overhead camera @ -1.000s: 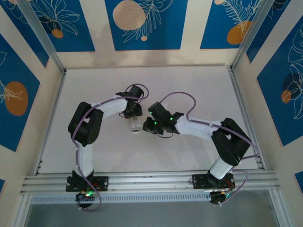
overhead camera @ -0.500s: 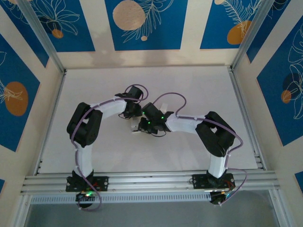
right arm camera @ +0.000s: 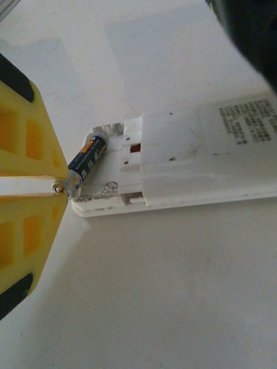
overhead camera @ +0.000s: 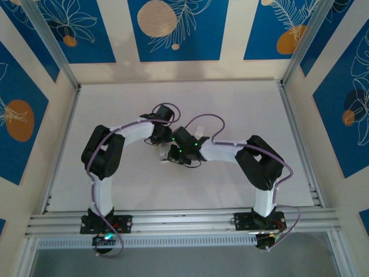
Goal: Load the batteries into the remote control
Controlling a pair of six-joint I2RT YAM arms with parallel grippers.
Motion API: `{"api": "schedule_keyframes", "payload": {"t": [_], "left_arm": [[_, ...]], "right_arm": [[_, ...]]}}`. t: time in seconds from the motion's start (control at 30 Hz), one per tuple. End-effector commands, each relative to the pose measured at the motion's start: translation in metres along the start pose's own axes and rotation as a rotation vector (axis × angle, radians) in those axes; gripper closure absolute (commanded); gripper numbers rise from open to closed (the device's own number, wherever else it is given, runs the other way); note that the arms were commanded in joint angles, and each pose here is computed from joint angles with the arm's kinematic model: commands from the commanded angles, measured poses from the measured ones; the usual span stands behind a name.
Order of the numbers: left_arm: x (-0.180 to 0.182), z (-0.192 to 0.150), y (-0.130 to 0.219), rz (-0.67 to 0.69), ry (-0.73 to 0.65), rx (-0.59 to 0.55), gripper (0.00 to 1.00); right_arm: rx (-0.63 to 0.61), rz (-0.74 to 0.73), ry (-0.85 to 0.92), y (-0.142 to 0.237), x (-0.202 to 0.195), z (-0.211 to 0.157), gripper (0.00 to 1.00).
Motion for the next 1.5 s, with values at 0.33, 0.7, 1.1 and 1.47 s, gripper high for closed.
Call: {"api": "schedule_keyframes", "payload": {"t": [0.33, 0.7, 1.1, 1.47], "left_arm": [[0.000, -0.015, -0.005, -0.023, 0.006, 0.064, 0.52], [-0.003, -0.016, -0.006, -0.038, 0.010, 0.074, 0.52], [-0.001, -0.018, -0.008, -0.029, 0.008, 0.079, 0.52], [0.004, -0.017, -0.007, -0.005, 0.014, 0.069, 0.44]], "right_arm": [[-0.006, -0.027, 0.030, -0.007, 0.005, 0.004, 0.87], [0.037, -0.062, 0.049, -0.018, 0.000, -0.002, 0.88], [0.035, -0.283, 0.209, -0.023, -0.011, 0.000, 0.88], [-0.055, -0.070, 0.294, 0.033, 0.044, 0.014, 0.75]]}}
Point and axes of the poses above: each hand's point on the last joint's axis, 136 mm out from that joint toward the fingers, its own y axis back along the fingers, its own x axis along the line the jaws close on, z = x × y, the point moved 2 cm from there along y, back along the fingers, and after that the axes turned 4 degrees about y, right-handed, at the moved point
